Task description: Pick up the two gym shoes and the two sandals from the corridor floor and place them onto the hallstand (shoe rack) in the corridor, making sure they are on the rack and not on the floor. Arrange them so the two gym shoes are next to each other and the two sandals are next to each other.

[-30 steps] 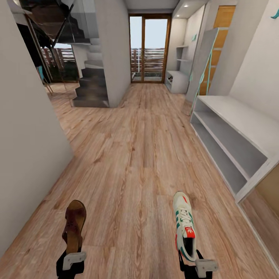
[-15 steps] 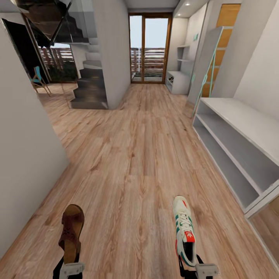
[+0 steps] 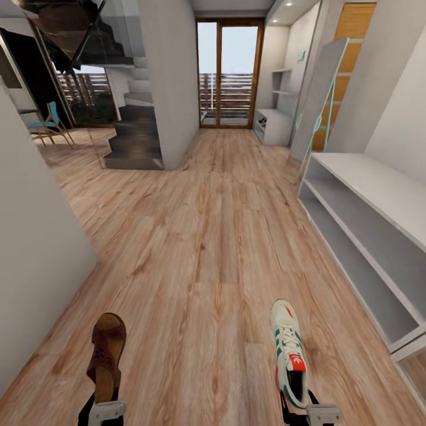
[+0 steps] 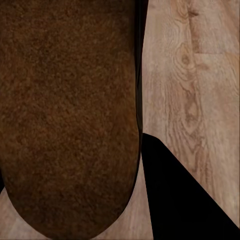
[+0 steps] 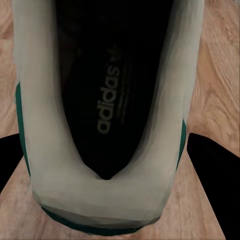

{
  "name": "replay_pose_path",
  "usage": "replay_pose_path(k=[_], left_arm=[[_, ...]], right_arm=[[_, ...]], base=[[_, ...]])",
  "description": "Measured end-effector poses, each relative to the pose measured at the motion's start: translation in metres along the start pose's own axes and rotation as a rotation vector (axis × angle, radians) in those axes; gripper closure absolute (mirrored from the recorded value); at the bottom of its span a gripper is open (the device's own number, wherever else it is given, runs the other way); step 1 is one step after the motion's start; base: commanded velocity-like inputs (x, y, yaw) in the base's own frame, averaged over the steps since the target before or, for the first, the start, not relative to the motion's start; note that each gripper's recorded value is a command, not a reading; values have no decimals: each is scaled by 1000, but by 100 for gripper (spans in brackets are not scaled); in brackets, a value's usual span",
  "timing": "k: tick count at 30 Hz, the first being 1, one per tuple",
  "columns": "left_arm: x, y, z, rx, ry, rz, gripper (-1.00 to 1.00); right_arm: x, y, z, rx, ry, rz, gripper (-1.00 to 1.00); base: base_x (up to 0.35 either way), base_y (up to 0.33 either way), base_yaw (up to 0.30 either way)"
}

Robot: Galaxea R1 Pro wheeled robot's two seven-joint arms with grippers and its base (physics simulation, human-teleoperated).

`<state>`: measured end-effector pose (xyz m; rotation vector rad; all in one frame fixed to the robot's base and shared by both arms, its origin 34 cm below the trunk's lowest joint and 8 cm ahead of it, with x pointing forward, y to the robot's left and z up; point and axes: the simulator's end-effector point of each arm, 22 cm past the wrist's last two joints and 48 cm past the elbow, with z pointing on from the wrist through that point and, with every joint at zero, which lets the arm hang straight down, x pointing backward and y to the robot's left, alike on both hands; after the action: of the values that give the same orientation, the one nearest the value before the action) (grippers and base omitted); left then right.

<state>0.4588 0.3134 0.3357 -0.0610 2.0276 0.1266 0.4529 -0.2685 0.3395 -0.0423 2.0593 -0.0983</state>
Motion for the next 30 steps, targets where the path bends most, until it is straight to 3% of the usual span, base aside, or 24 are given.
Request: replay_pose_path(k=[30], left_arm=[[-3, -2, 0, 1, -7, -3, 100]], right_arm=[[-3, 2, 0, -4, -7, 1, 100]], base=[[339, 0, 0]])
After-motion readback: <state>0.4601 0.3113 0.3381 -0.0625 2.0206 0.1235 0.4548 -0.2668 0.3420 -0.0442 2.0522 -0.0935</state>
